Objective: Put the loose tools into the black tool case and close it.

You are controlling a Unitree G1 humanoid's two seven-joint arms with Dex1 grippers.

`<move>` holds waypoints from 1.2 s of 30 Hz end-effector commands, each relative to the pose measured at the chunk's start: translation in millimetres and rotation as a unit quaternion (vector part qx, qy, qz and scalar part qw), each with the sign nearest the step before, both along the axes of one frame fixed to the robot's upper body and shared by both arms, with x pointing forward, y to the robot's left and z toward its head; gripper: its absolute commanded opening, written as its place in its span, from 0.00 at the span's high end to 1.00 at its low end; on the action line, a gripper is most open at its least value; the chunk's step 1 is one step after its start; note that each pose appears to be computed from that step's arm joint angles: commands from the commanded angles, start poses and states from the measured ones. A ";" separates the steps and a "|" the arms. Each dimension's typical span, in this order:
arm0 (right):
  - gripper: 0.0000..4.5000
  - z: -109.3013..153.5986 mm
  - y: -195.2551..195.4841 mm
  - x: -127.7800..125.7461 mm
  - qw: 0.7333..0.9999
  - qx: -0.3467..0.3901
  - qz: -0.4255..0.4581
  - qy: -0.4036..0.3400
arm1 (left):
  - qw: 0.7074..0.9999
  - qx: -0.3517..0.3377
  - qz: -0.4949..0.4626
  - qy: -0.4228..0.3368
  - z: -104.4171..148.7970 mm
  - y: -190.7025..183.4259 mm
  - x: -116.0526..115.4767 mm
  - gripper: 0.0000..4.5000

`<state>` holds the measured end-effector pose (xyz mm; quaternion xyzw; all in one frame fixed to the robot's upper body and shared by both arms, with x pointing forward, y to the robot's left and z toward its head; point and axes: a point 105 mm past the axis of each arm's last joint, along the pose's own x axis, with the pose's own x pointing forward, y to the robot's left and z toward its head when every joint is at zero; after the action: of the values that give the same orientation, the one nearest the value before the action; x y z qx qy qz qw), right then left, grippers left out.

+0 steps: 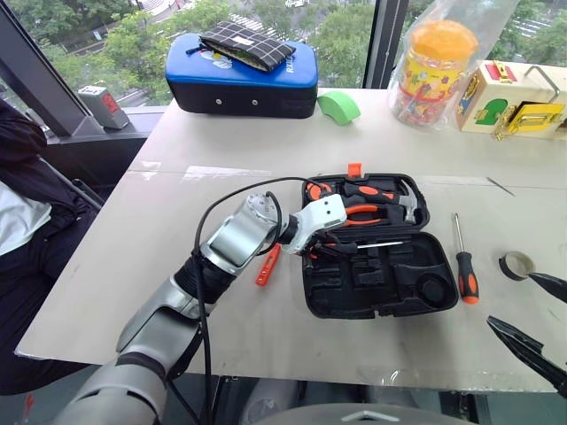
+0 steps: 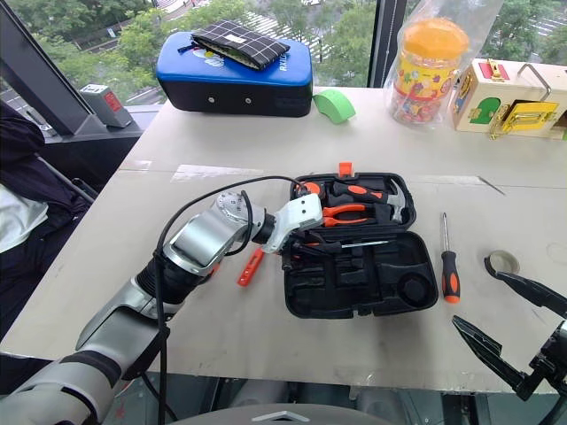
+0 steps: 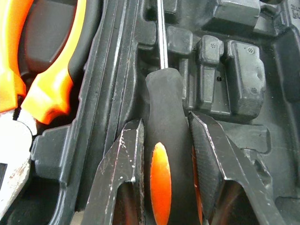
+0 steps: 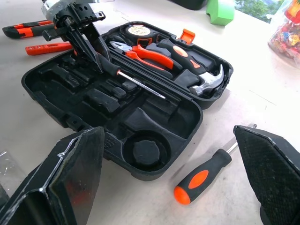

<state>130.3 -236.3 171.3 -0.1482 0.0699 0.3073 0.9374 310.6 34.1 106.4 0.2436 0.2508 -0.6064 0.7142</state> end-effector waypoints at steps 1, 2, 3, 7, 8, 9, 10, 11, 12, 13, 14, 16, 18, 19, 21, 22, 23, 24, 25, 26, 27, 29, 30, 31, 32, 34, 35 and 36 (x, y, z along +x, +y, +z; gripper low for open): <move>0.00 4.3 4.3 -1.5 1.000 -0.005 0.007 -0.010 | 0.999 0.005 0.001 -0.033 10.0 3.5 8.0 0.59; 0.00 4.2 4.5 -1.6 1.000 -0.005 0.006 -0.010 | 0.999 0.000 0.003 -0.037 12.6 3.8 9.2 0.54; 0.00 4.3 4.7 -1.6 1.000 -0.005 0.006 -0.011 | 0.999 -0.013 0.005 -0.044 18.7 3.2 11.1 0.44; 0.00 3.4 5.9 -1.8 1.000 -0.003 0.005 -0.011 | 0.995 -0.086 -0.022 -0.041 46.4 -0.6 4.3 0.26; 0.00 3.0 6.4 -1.5 1.000 -0.002 0.005 -0.011 | 0.993 -0.106 -0.033 -0.037 51.8 -1.2 0.8 0.26; 0.00 2.5 6.7 -0.9 1.000 -0.002 0.005 -0.011 | 0.991 -0.120 -0.037 -0.034 54.3 -1.1 -0.8 0.26; 0.00 2.2 7.2 -0.3 1.000 -0.001 0.005 -0.011 | 0.990 -0.129 -0.038 -0.033 55.3 -0.5 -1.5 0.33; 0.00 2.0 7.6 0.4 1.000 0.000 0.005 -0.012 | 0.989 -0.134 -0.045 -0.034 55.0 -0.4 -3.0 0.40; 0.00 1.8 8.3 0.9 1.000 0.000 0.006 -0.012 | 0.989 -0.137 -0.050 -0.036 54.6 0.1 -4.0 0.44; 0.00 1.8 8.8 1.5 1.000 0.000 0.006 -0.013 | 0.988 -0.140 -0.053 -0.037 53.3 -0.2 -4.9 0.54; 0.00 1.8 9.2 2.1 1.000 0.001 0.007 -0.014 | 0.988 -0.144 -0.045 -0.037 50.9 -1.6 -3.5 0.65; 0.00 1.8 10.7 3.1 1.000 0.003 0.009 -0.014 | 0.988 -0.146 -0.020 -0.036 41.7 -5.0 1.5 0.78; 0.00 1.9 13.2 4.1 1.000 0.006 0.013 -0.015 | 0.990 -0.139 0.001 -0.036 27.7 -5.6 6.2 0.93; 0.00 1.9 15.5 5.1 1.000 0.010 0.015 -0.015 | 0.991 -0.125 0.009 -0.041 19.0 -2.4 9.3 0.97; 0.00 1.0 19.4 7.1 1.000 0.014 0.018 -0.015 | 0.995 -0.095 0.020 -0.037 -1.8 5.9 12.7 0.97; 0.00 0.2 20.6 8.0 1.000 0.016 0.019 -0.014 | 0.996 -0.071 0.027 -0.037 -14.2 11.1 15.0 0.97; 0.00 -0.3 22.3 9.1 1.000 0.018 0.020 -0.013 | 0.998 -0.049 0.027 -0.041 -24.3 16.5 16.7 0.97; 0.00 -0.8 23.5 9.9 0.999 0.020 0.021 -0.012 | 0.998 -0.036 0.027 -0.039 -32.1 20.0 16.8 0.97; 0.00 -1.1 24.9 10.6 0.999 0.022 0.023 -0.011 | 0.999 -0.028 0.029 -0.036 -37.1 22.6 17.3 0.97; 0.00 -1.6 26.2 11.0 0.999 0.023 0.024 -0.009 | 0.999 -0.023 0.030 -0.037 -41.0 24.6 18.3 0.97; 0.00 -2.4 26.3 11.2 0.999 0.025 0.024 -0.007 | 0.999 -0.021 0.032 -0.039 -43.6 25.1 19.1 0.97; 0.00 -4.7 24.1 10.3 1.000 0.026 0.017 -0.001 | 0.998 -0.034 0.032 -0.045 -42.4 20.5 20.1 0.97; 0.00 -6.2 23.0 10.8 1.000 0.026 0.006 0.002 | 0.997 -0.049 0.033 -0.051 -37.2 17.9 21.7 0.97; 0.00 -5.9 19.8 12.3 1.000 0.028 -0.012 -0.002 | 0.995 -0.076 0.029 -0.058 -27.5 12.7 21.6 0.97; 0.00 -3.9 16.2 16.6 0.999 0.032 -0.040 -0.016 | 0.989 -0.132 0.022 -0.062 -7.9 7.0 19.9 0.97; 0.00 -7.8 10.5 23.3 0.996 0.033 -0.082 -0.009 | 0.975 -0.213 0.006 -0.062 22.5 3.2 13.4 0.97; 0.00 -9.7 7.9 26.9 0.994 0.043 -0.104 -0.001 | 0.967 -0.247 -0.003 -0.056 38.2 4.1 8.5 0.97; 0.00 -12.6 7.2 28.7 0.992 0.044 -0.116 0.014 | 0.961 -0.273 -0.017 -0.037 50.9 4.2 0.5 0.97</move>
<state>156.8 -231.3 156.3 -0.0930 0.0804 0.2139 0.9691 318.6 40.6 116.4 0.0889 0.1077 -0.6292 0.7646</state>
